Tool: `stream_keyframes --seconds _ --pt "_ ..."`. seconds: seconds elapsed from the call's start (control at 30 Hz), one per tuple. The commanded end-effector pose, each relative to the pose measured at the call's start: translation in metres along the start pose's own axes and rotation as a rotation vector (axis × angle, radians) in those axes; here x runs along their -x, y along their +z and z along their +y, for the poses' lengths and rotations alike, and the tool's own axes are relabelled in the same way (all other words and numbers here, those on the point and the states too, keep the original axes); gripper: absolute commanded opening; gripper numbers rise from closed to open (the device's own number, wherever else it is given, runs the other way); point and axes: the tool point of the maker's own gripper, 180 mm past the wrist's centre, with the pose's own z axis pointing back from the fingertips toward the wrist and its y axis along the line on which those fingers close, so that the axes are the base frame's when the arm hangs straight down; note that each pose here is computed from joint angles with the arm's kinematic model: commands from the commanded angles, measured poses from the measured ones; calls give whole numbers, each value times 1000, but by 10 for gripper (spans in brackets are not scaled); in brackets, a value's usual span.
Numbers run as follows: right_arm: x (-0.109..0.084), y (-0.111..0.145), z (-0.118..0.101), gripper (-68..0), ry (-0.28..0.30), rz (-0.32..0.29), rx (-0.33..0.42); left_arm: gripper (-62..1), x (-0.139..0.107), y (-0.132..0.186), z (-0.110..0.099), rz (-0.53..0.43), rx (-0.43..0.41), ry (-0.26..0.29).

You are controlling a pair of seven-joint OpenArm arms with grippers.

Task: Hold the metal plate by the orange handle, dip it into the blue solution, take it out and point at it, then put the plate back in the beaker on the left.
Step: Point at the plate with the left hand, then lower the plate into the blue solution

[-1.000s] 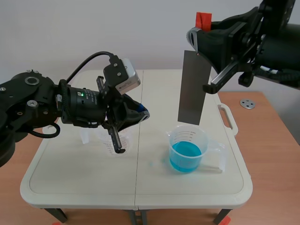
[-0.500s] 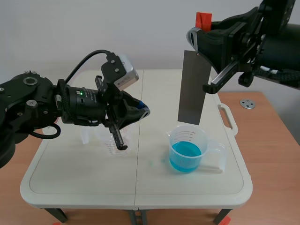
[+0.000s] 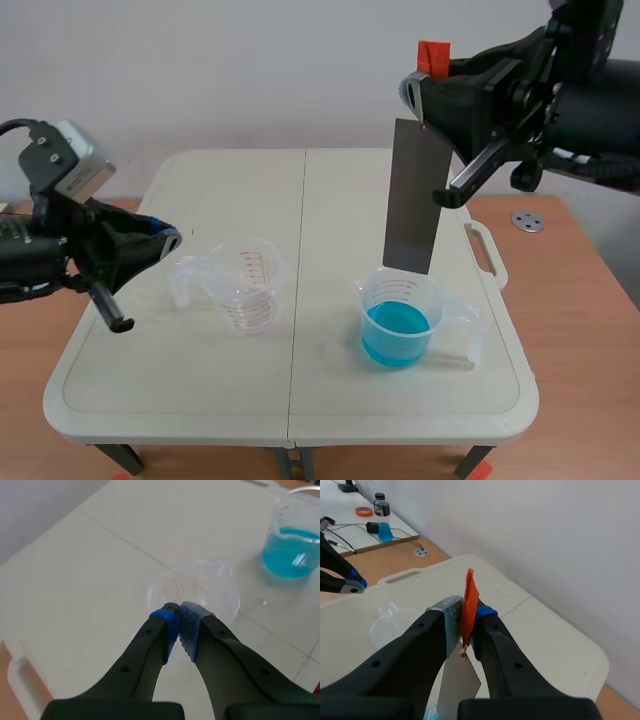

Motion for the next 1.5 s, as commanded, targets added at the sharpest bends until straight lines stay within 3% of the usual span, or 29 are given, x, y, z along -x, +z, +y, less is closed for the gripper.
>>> stream_keyframes --seconds 0.0,0.2,0.37,0.97,1.47 --pt "-11 0 1 -662 11 -36 -7 -588 1 11 3 -22 -33 18" --pt "-9 1 2 -662 4 -36 -8 -588 36 57 13 29 -175 67" --pt "-1 1 2 -662 -19 -25 -8 -588 63 92 6 79 -218 111" --pt "31 1 -6 -662 -91 -14 15 -588 130 163 -77 283 -174 300" --pt "74 -4 4 -662 -129 22 -2 -588 143 167 -87 350 -176 333"
